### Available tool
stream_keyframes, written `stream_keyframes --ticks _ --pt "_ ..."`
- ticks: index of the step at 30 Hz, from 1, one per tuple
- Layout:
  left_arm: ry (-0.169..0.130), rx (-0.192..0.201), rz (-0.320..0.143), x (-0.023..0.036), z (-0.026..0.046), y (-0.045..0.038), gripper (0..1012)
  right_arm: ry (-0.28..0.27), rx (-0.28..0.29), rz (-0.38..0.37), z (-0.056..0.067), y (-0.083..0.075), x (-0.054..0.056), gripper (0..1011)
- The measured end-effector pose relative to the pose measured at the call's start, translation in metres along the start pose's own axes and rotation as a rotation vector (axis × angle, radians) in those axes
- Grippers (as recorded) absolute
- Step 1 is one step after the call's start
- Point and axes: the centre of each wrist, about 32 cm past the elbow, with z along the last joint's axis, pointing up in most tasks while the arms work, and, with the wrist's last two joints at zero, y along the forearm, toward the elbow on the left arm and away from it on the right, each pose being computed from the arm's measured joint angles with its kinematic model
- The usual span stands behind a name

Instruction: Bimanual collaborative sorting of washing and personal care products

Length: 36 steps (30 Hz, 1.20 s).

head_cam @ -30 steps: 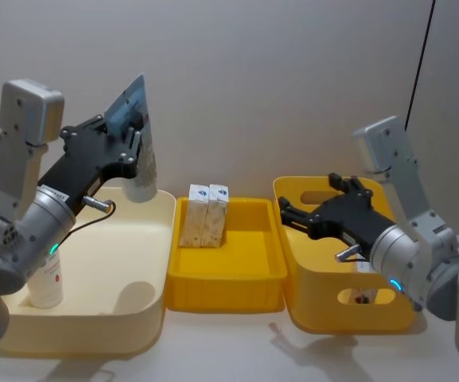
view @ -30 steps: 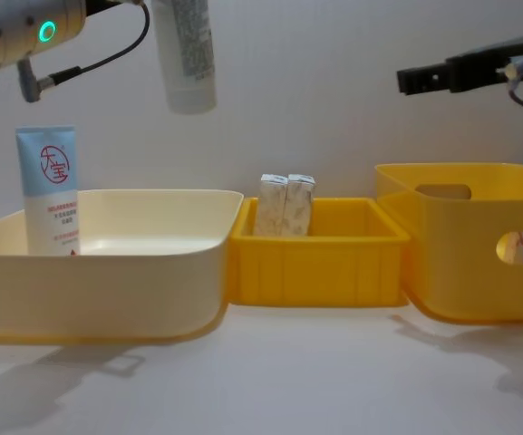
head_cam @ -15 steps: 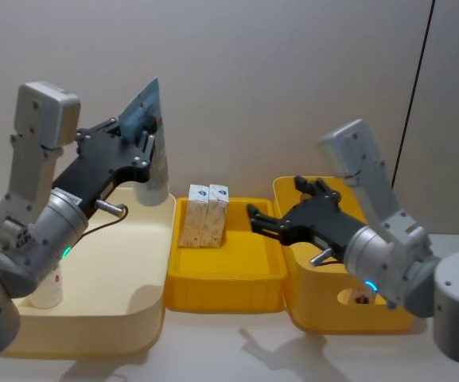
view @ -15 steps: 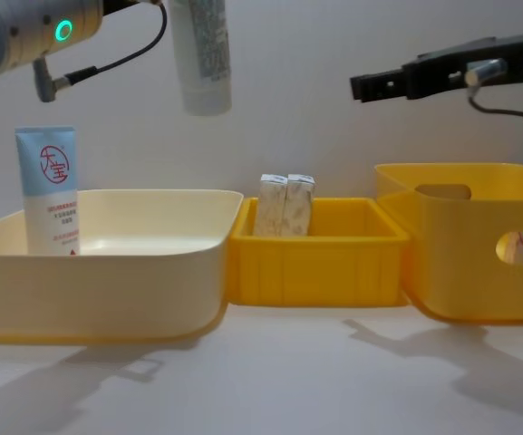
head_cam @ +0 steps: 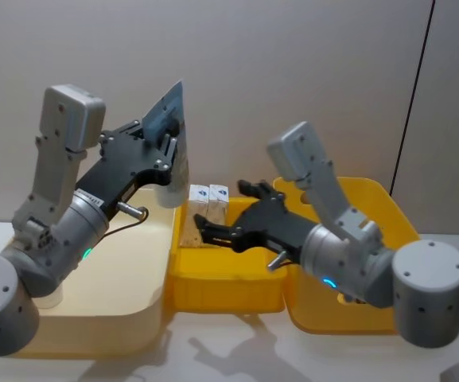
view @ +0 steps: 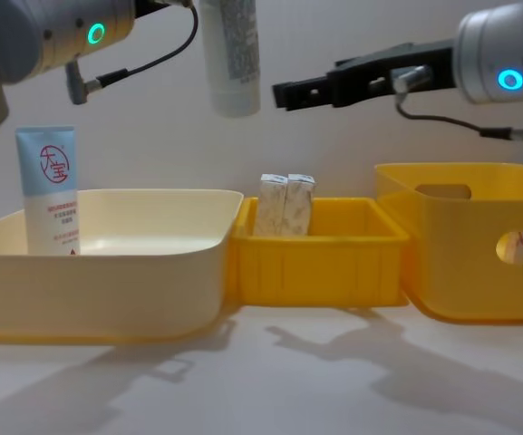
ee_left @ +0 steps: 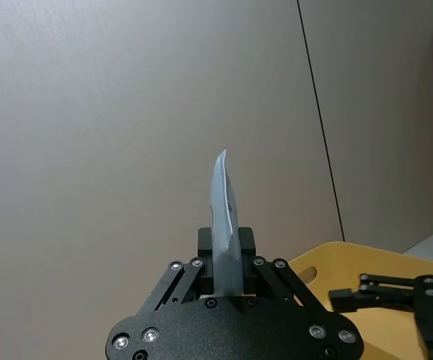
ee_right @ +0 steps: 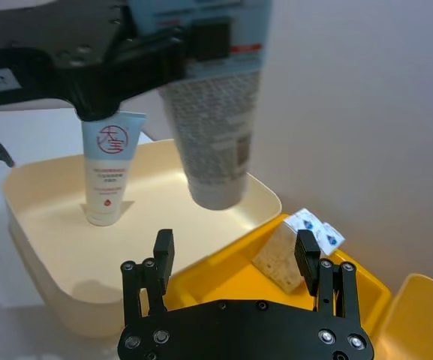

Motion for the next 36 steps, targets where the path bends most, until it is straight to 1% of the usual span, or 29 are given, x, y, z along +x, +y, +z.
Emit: stream_keyframes --ticks 4,8,11,19,23,29,36 --pt "0.003 -0.003 -0.011 -0.0021 -0.0011 -0.0020 190 -0.010 0.009 0.034 0.002 0.008 -0.002 1001" --pt "0.004 -0.004 -0.015 -0.0030 -0.0013 -0.0024 191 -0.018 0.015 0.043 0.004 0.012 -0.005 1001" --pt "0.005 -0.002 -0.016 -0.0035 -0.0022 -0.0018 190 -0.026 0.019 0.038 0.006 0.014 -0.007 1001" --pt "0.009 0.001 -0.022 -0.0050 -0.0034 0.0003 190 -0.056 0.034 -0.013 0.010 0.017 -0.014 1001" --pt "0.013 0.001 -0.026 -0.0058 -0.0038 0.0010 190 -0.064 0.040 -0.026 0.012 0.018 -0.017 1001" --pt "0.022 -0.005 -0.035 -0.0077 -0.0040 0.0016 190 -0.069 0.046 -0.031 0.015 0.022 -0.021 1001" --pt "0.028 -0.015 -0.040 -0.0097 -0.0034 0.0029 190 -0.065 0.048 -0.039 0.017 0.029 -0.023 1001"
